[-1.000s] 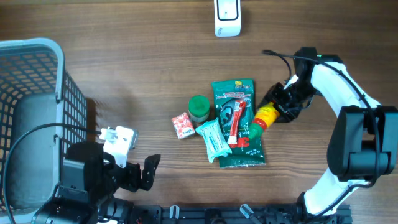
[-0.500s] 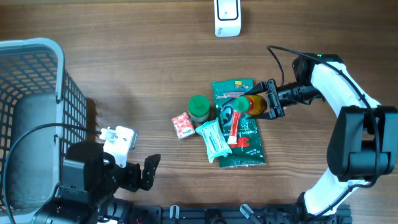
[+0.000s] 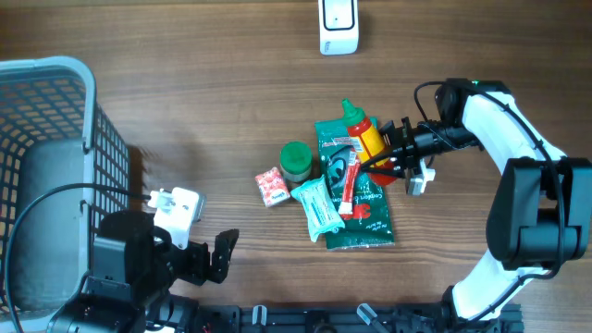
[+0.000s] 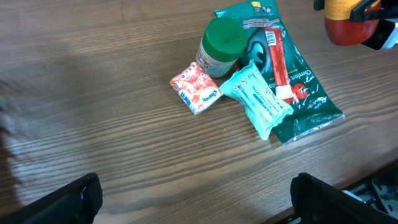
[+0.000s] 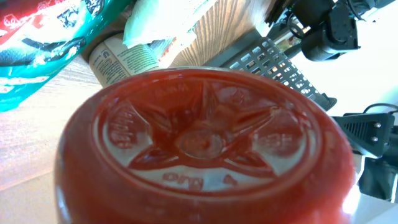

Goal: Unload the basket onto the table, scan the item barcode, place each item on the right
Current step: 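Carry the sauce bottle to the white scanner with the right gripper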

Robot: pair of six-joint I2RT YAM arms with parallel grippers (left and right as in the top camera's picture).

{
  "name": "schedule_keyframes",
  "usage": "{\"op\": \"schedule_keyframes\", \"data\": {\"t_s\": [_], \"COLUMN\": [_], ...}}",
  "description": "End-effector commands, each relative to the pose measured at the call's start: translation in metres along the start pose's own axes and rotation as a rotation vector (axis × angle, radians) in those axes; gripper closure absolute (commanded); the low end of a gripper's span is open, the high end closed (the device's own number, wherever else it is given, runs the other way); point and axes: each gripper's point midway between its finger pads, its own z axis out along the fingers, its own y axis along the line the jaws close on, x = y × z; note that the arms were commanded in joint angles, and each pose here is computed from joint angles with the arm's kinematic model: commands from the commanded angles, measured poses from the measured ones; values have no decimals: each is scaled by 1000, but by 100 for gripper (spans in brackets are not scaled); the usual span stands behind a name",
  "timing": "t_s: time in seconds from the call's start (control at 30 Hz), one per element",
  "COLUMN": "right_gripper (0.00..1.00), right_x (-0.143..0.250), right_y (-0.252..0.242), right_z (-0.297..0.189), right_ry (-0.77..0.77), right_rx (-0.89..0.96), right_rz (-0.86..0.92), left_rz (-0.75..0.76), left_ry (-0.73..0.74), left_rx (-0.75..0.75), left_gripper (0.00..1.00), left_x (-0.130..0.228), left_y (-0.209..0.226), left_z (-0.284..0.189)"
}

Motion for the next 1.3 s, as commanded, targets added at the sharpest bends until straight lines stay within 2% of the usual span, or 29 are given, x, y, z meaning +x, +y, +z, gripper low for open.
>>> {"op": "schedule_keyframes", "data": {"t_s": [0.0, 0.03, 0.1, 0.23, 0.3, 0.37, 0.53, 0.57, 0.63, 0.7, 0.8, 0.87, 1.03, 1.13, 1.27], "right_gripper": [80, 80, 82, 83, 83, 83, 84, 84, 72, 71, 68, 73, 73, 73, 73], "right_x": [3, 3, 9, 62, 71, 61, 32, 39, 73, 106, 130, 146, 195, 203, 200], "right_y": [3, 3, 9, 58, 68, 85, 153, 165, 187, 195, 207, 223, 290, 321, 326], "right_z": [-1, -1, -1, -11, -15, -16, -39, -44, -53, -57, -60, -63, -55, -49, -51], "right_ry": [2, 2, 30, 123, 99, -25, -501, -564, -680, -748, -772, -749, -703, -677, -698], "right_rx": [-2, -2, -20, -226, -278, -315, -512, -573, -742, -889, -1028, -1093, -1141, -1143, -1152], "right_rz": [28, 11, -168, -1179, -1370, -1397, -1294, -1311, -1426, -1505, -1540, -1549, -1582, -1549, -1531], "left_rz": [16, 16, 16, 16, 16, 16, 16, 16, 16, 16, 16, 16, 16, 16, 16], "left_ry": [-9, -9, -9, -9, -9, -9, -9, -9, -9, -9, -9, -9, -9, -9, -9], "left_rx": [-3, -3, -3, -3, -3, -3, -3, -3, -3, -3, -3, -3, -3, -3, -3], "left_gripper": [0, 0, 0, 0, 0, 0, 0, 0, 0, 0, 0, 0, 0, 0, 0], "left_x": [-2, -1, -1, -2, -2, -2, -1, -1, -2, -1, -1, -2, -2, -2, -2], "left_y": [1, 1, 1, 1, 1, 1, 1, 1, 1, 1, 1, 1, 1, 1, 1], "left_z": [-1, -1, -1, -1, -1, -1, -1, -1, -1, -1, -1, -1, -1, -1, -1]}}
